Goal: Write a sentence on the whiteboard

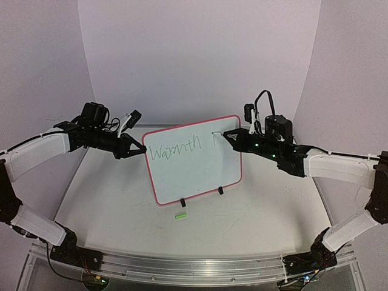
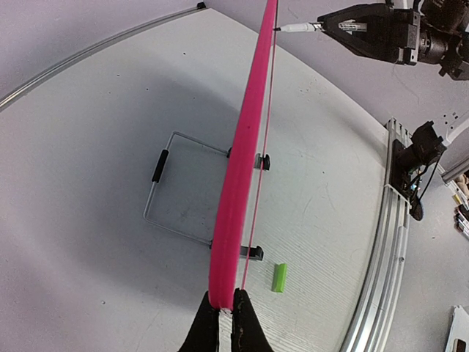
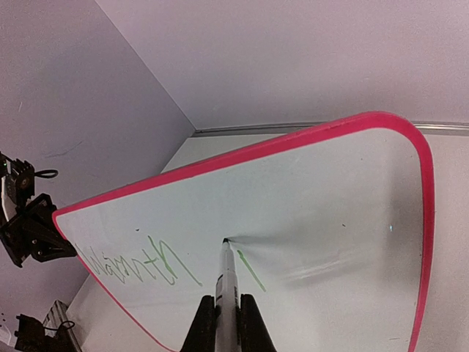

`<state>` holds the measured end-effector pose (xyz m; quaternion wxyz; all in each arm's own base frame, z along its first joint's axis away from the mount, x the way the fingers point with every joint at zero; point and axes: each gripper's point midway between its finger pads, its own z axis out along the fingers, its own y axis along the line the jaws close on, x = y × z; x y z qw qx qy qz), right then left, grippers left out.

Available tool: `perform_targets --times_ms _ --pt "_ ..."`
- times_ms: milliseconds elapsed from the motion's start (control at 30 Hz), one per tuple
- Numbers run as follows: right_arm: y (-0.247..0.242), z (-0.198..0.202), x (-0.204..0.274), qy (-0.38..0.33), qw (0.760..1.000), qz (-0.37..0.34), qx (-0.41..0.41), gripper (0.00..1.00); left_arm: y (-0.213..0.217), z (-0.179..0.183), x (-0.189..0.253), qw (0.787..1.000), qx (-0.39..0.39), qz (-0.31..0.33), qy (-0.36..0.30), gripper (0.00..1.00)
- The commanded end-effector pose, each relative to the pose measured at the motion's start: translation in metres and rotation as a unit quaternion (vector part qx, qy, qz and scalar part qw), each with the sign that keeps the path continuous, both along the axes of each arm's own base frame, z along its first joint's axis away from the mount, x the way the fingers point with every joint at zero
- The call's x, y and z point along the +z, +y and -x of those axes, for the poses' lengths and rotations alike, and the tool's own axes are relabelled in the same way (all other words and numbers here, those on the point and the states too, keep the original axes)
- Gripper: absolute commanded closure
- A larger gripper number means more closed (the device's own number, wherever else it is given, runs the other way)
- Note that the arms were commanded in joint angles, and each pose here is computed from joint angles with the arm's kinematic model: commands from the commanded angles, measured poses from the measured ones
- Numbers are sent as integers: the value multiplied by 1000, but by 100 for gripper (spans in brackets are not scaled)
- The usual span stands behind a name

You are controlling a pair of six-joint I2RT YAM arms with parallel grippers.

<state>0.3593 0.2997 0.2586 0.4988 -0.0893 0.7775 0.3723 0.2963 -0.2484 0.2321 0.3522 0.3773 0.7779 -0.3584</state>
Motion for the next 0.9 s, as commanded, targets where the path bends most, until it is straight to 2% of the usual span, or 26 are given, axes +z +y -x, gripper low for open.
perform_targets --times_ms 0,433,867 --pt "-15 7 39 -46 998 -32 -19 100 -3 9 -23 999 -12 -34 24 100" --pt "-17 5 11 -14 999 -16 -29 100 -2 9 -23 999 -9 -36 24 100" --pt "-11 -3 8 -12 999 -10 -29 100 -3 8 -23 999 -10 -36 23 100"
